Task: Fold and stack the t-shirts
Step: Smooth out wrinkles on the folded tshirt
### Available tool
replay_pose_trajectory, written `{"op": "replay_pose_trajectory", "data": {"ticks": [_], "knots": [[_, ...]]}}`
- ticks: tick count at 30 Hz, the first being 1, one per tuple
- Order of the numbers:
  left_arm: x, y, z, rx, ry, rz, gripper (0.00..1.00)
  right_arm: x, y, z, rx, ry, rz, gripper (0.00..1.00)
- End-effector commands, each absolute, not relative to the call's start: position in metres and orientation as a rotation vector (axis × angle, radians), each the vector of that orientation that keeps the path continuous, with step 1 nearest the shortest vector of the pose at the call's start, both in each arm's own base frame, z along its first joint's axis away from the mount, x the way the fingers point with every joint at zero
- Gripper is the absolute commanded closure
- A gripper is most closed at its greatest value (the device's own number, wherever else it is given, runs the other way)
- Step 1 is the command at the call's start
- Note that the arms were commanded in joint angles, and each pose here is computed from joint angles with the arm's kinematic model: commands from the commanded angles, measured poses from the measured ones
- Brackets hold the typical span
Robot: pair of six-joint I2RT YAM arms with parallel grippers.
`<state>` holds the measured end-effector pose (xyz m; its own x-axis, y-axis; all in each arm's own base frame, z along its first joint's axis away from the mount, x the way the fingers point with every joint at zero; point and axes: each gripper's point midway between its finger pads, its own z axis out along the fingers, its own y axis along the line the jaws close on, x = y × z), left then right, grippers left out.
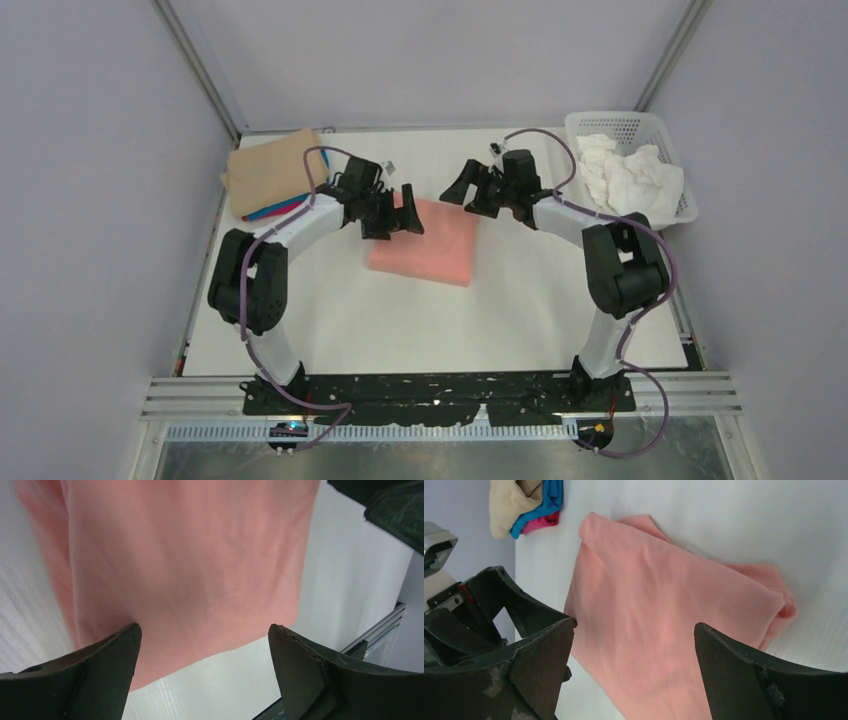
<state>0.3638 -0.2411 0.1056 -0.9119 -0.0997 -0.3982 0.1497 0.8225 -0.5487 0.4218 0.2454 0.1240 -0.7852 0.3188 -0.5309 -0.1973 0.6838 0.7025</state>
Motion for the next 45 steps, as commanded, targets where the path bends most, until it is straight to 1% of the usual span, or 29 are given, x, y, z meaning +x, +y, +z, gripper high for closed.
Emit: {"op": "replay_pose_trajectory", "data": {"ticks": [1,5,9,11,13,15,16,17,18,21,22,24,25,26,29,30,31,32,33,36,40,44,45], "knots": [[0.354,-0.217,0.071,0.000,2.658,-0.687,0.00,0.450,0.257,0.122,0.107,2.210,1.057,0.05],[0.329,-0.219,0.042,-0.026,2.729,-0.756,0.00,0.459,0.254,0.095,0.132,2.269,0.993,0.05],[0.306,-0.205,0.020,-0.086,2.787,-0.697,0.00,0.460,0.246,0.067,0.145,2.344,0.908,0.05],[0.299,-0.204,0.022,-0.096,2.775,-0.713,0.00,0.460,0.245,0.059,0.148,2.362,0.889,0.05],[0.294,-0.209,0.027,-0.086,2.759,-0.748,0.00,0.462,0.246,0.061,0.124,2.361,0.887,0.05],[0.291,-0.213,0.033,-0.072,2.743,-0.740,0.00,0.465,0.247,0.070,0.031,2.353,0.862,0.05],[0.291,-0.213,0.038,-0.072,2.736,-0.716,0.00,0.466,0.246,0.083,0.005,2.356,0.837,0.05],[0.292,-0.212,0.045,-0.067,2.723,-0.684,0.01,0.462,0.243,0.087,-0.057,2.369,0.796,0.05],[0.294,-0.210,0.054,-0.062,2.700,-0.643,0.00,0.467,0.241,0.111,-0.083,2.319,0.758,0.05],[0.305,-0.193,0.087,-0.086,2.592,-0.513,0.00,0.464,0.222,0.159,-0.135,2.222,0.627,0.05],[0.310,-0.186,0.102,-0.107,2.537,-0.479,0.00,0.459,0.210,0.183,-0.117,2.169,0.571,0.05],[0.320,-0.171,0.119,-0.145,2.461,-0.397,0.00,0.444,0.189,0.206,-0.089,2.105,0.490,0.05],[0.325,-0.166,0.124,-0.151,2.440,-0.379,0.01,0.436,0.179,0.196,-0.064,2.109,0.452,0.05],[0.333,-0.162,0.128,-0.157,2.423,-0.373,0.00,0.426,0.173,0.215,-0.036,2.056,0.466,0.05],[0.360,-0.156,0.125,-0.202,2.444,-0.383,0.00,0.400,0.155,0.199,0.080,2.026,0.534,0.05],[0.366,-0.157,0.119,-0.211,2.480,-0.418,0.00,0.401,0.144,0.197,0.148,2.014,0.561,0.05],[0.370,-0.166,0.117,-0.190,2.514,-0.499,0.00,0.390,0.144,0.187,0.147,2.038,0.619,0.05],[0.375,-0.173,0.114,-0.172,2.531,-0.560,0.00,0.391,0.132,0.186,0.194,2.032,0.643,0.05],[0.380,-0.176,0.110,-0.167,2.539,-0.586,0.01,0.380,0.135,0.178,0.178,2.054,0.705,0.05],[0.394,-0.171,0.092,-0.184,2.577,-0.513,0.00,0.372,0.124,0.176,0.212,2.046,0.749,0.05],[0.404,-0.162,0.070,-0.208,2.629,-0.411,0.06,0.360,0.123,0.181,0.187,2.040,0.753,0.05],[0.405,-0.175,0.048,-0.209,2.704,-0.478,0.19,0.356,0.118,0.184,0.195,2.032,0.728,0.05],[0.404,-0.177,0.044,-0.216,2.718,-0.487,0.20,0.353,0.117,0.182,0.198,2.040,0.719,0.05]]}}
